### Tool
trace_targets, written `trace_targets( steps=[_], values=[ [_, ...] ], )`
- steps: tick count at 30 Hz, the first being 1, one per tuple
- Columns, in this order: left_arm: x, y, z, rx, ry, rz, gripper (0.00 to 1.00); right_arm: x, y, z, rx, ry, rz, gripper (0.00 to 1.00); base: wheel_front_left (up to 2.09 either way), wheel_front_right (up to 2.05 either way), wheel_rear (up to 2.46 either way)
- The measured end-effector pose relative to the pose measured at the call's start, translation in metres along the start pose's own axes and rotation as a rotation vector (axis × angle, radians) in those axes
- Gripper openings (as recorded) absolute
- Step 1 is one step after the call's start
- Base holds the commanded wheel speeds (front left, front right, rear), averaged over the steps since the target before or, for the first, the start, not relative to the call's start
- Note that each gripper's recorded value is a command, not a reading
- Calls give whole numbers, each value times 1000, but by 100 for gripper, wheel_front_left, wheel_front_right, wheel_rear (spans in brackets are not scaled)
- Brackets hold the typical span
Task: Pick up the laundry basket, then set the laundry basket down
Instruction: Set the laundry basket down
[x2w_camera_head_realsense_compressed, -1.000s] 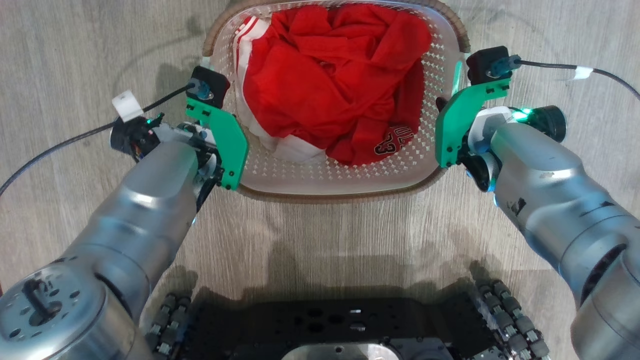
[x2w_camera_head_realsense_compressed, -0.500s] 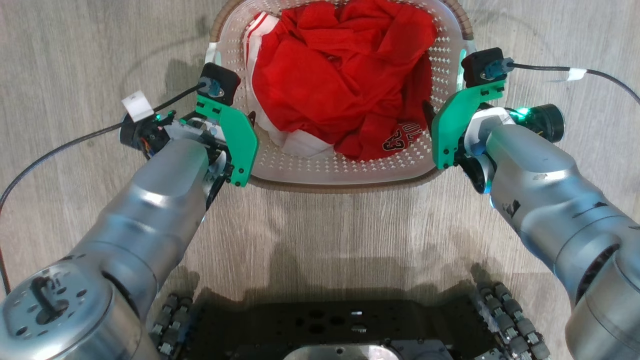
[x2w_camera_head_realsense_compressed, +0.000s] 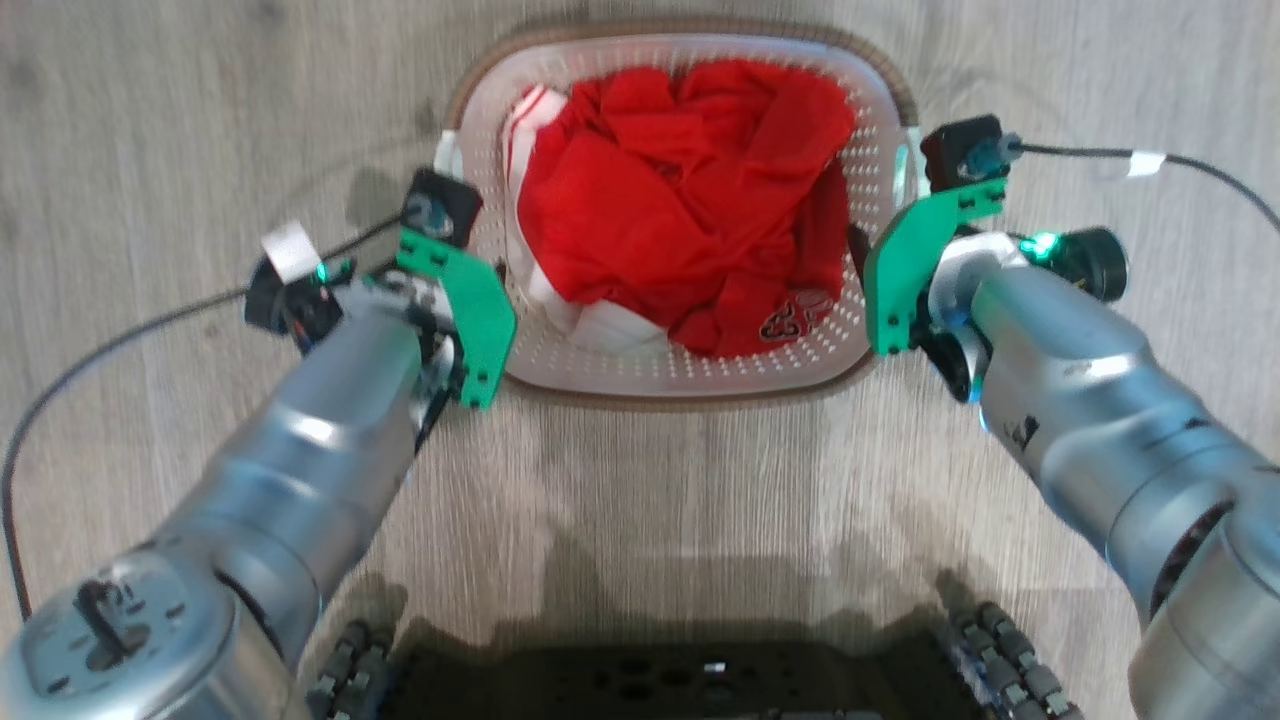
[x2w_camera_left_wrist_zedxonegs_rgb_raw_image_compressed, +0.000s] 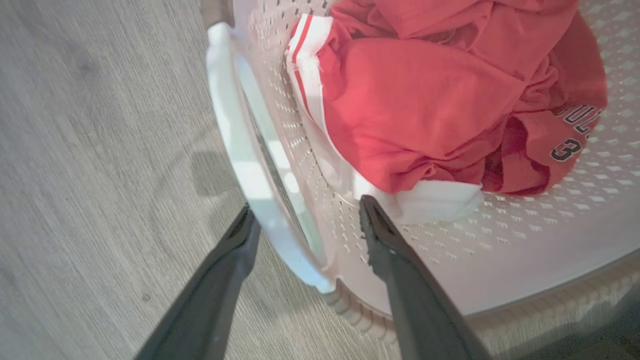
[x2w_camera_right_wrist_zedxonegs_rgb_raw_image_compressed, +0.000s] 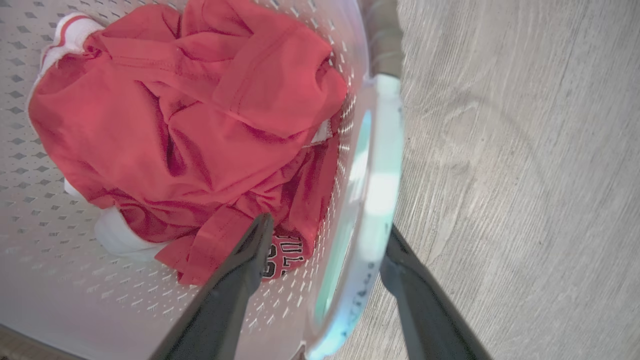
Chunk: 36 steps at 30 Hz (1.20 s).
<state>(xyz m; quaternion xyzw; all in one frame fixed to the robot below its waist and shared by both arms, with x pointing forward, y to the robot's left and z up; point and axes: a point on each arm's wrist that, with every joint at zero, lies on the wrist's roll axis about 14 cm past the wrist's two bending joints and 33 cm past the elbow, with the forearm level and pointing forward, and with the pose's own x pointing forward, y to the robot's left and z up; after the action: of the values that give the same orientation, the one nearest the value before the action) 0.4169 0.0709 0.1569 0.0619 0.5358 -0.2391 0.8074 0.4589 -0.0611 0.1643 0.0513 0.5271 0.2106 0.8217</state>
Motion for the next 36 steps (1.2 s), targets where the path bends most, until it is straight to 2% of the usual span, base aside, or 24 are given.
trace_targets(
  steps=[10, 15, 18, 22, 26, 28, 30, 32, 36],
  values=[
    [-50, -14, 0, -3, -55, 39, 100, -54, 11, -9, 20, -34, -31, 100, 0, 0, 0],
    [-94, -26, 12, -10, -218, 67, 100, -100, 28, 12, 69, -236, -28, 100, 0, 0, 0],
    [-111, -27, 22, -11, -294, 90, 100, -116, 34, 20, 73, -303, -27, 100, 0, 0, 0],
    [-146, -34, 52, -10, -449, 118, 100, -152, 41, 42, 92, -437, -29, 100, 0, 0, 0],
    [-193, -45, 104, -5, -660, 146, 100, -201, 44, 97, 114, -645, -12, 100, 0, 0, 0],
    [-222, -47, 126, 13, -776, 169, 100, -230, 46, 125, 89, -756, -4, 100, 0, 0, 0],
    [-250, -44, 136, -16, -882, 208, 100, -257, 52, 143, 57, -857, 8, 100, 0, 0, 0],
    [-274, -44, 136, -49, -969, 226, 100, -278, 58, 147, 44, -939, 19, 100, 0, 0, 0],
    [-310, -46, 126, -93, -1105, 273, 100, -305, 65, 132, -4, -1050, 1, 100, 0, 0, 0]
  ],
)
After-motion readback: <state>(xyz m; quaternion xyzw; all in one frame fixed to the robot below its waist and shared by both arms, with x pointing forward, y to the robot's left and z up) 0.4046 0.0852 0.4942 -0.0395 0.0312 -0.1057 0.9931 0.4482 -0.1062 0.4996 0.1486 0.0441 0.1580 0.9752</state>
